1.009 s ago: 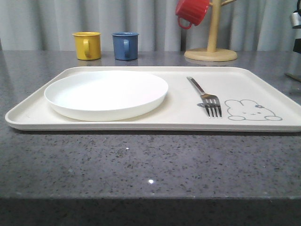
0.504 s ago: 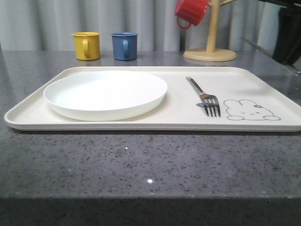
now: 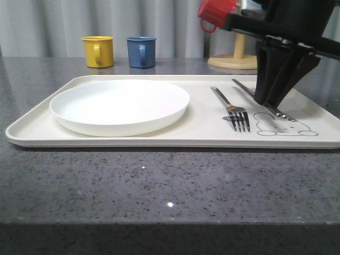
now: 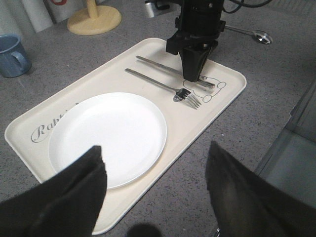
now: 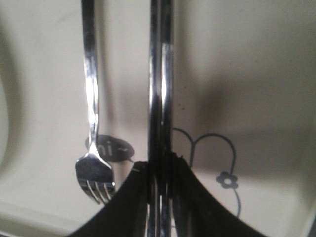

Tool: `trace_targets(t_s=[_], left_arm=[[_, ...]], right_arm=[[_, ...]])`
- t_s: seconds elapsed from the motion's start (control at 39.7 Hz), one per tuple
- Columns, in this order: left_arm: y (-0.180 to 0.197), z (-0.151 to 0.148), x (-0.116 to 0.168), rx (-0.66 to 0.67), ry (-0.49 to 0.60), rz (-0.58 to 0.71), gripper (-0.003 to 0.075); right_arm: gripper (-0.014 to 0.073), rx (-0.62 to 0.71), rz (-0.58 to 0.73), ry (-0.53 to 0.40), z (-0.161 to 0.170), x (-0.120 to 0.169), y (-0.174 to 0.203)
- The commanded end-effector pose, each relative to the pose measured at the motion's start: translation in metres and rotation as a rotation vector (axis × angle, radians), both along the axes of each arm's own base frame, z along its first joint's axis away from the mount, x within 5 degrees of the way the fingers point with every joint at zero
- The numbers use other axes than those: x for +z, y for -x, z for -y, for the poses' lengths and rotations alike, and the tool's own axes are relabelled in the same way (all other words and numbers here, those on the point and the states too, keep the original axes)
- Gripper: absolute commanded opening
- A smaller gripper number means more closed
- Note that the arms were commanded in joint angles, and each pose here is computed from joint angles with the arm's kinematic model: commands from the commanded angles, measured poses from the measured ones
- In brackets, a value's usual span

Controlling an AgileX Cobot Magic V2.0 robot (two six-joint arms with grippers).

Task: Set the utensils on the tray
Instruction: 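Grasp the chopsticks with the right gripper and lay them beside the fork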

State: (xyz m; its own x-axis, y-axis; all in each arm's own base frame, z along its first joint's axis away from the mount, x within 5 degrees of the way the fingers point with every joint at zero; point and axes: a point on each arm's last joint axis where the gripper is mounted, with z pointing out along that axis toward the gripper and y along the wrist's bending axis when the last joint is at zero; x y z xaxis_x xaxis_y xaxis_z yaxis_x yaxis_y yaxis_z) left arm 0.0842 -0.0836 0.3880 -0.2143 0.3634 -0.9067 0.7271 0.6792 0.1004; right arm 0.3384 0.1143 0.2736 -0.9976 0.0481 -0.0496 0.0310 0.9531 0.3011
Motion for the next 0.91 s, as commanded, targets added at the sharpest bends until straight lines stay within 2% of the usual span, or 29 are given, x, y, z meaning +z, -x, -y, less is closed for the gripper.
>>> trace_targets(t_s=[0.0, 0.13, 0.35, 0.48, 0.61, 0.73, 0.88], left_arm=[[0.0, 0.002, 0.014, -0.009, 0.082, 0.06, 0.0421], [0.0, 0.002, 0.014, -0.009, 0.082, 0.06, 0.0421], [0.0, 0.002, 0.014, -0.009, 0.082, 0.06, 0.0421], [0.0, 0.002, 0.014, -0.009, 0.082, 0.06, 0.0421], [0.0, 0.002, 0.014, -0.009, 0.082, 0.06, 0.0421], [0.0, 0.002, 0.014, -0.009, 0.082, 0.06, 0.0421], [0.0, 0.002, 0.014, -0.009, 0.082, 0.06, 0.0421]], right_arm=[[0.0038, -0.013, 0.005, -0.04, -0.002, 0.016, 0.006], [0.0081, -0.018, -0.004, -0.039, -0.002, 0.015, 0.007], [0.0248, -0.023, 0.001, -0.041, -0.002, 0.015, 0.006], [0.0258, -0.021, 0.018, -0.04, -0.001, 0.017, 0.006], [0.0258, 0.025, 0.085, -0.026, 0.002, 0.032, 0.012], [0.0258, 0.112, 0.162, 0.041, 0.013, 0.056, 0.029], [0.0258, 0.105, 0.233, 0.203, 0.04, 0.08, 0.047]])
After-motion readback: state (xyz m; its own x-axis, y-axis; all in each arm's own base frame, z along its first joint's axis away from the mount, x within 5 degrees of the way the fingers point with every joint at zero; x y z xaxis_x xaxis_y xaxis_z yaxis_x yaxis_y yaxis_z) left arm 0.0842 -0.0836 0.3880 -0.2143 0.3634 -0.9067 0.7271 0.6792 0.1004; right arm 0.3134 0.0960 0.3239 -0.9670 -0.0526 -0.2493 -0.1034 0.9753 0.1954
